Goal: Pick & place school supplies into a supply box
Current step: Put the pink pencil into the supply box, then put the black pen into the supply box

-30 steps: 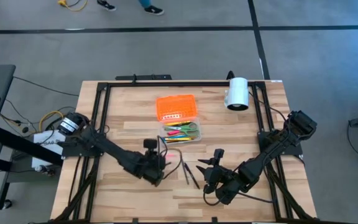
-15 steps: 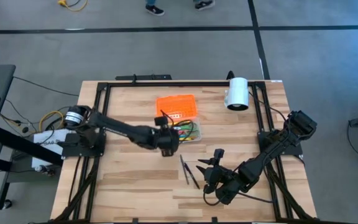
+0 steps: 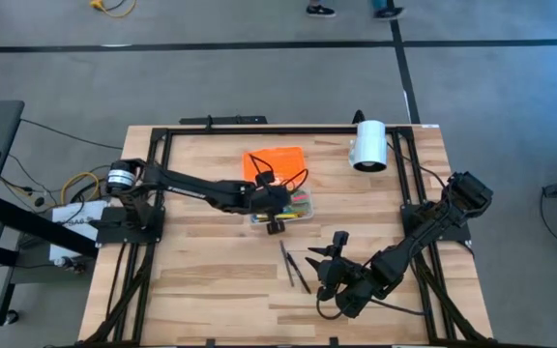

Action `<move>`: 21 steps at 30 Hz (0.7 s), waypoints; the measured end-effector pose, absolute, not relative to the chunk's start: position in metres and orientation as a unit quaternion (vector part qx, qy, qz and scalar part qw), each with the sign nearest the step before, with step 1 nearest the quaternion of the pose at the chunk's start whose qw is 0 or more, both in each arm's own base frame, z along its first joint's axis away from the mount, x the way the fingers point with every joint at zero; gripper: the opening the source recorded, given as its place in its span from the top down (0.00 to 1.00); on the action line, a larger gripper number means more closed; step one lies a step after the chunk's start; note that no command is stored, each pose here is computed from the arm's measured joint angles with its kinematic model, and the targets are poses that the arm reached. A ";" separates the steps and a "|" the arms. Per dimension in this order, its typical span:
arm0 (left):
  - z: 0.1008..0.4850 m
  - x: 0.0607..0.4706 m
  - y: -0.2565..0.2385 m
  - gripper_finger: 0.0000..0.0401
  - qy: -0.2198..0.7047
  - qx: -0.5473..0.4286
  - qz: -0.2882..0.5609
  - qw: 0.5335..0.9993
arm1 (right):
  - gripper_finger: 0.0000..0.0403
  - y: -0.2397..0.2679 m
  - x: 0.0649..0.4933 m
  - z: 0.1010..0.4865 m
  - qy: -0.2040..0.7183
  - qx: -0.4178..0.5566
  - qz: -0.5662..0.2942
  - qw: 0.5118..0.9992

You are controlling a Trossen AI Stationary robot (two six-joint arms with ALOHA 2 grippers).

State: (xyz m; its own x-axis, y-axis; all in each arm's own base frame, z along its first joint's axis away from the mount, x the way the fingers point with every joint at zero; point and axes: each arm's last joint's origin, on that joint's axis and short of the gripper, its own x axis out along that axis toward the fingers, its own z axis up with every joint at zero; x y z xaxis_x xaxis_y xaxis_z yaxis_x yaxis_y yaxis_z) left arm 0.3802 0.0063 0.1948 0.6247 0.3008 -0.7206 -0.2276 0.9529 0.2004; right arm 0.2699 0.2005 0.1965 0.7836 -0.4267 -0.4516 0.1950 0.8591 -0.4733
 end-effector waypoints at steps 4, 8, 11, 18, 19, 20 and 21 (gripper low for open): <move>0.182 0.381 0.007 0.94 0.429 0.051 0.151 0.889 | 0.70 0.200 0.270 0.196 0.283 -0.206 -0.169 0.921; 0.171 0.383 0.008 0.86 0.443 0.070 0.166 0.878 | 0.70 0.200 0.270 0.196 0.283 -0.207 -0.169 0.921; 0.168 0.384 0.009 0.78 0.444 0.076 0.171 0.876 | 0.70 0.200 0.270 0.196 0.283 -0.206 -0.169 0.921; 0.175 0.380 0.007 0.62 0.446 0.081 0.175 0.874 | 0.70 0.200 0.270 0.196 0.283 -0.206 -0.169 0.921; 0.178 0.379 0.006 0.61 0.446 0.081 0.173 0.875 | 0.70 0.200 0.270 0.196 0.283 -0.206 -0.169 0.921; 0.181 0.377 0.003 0.60 0.445 0.081 0.168 0.876 | 0.70 0.200 0.270 0.197 0.283 -0.205 -0.169 0.922; 0.186 0.376 0.000 0.59 0.441 0.081 0.162 0.879 | 0.70 0.200 0.270 0.197 0.282 -0.205 -0.169 0.922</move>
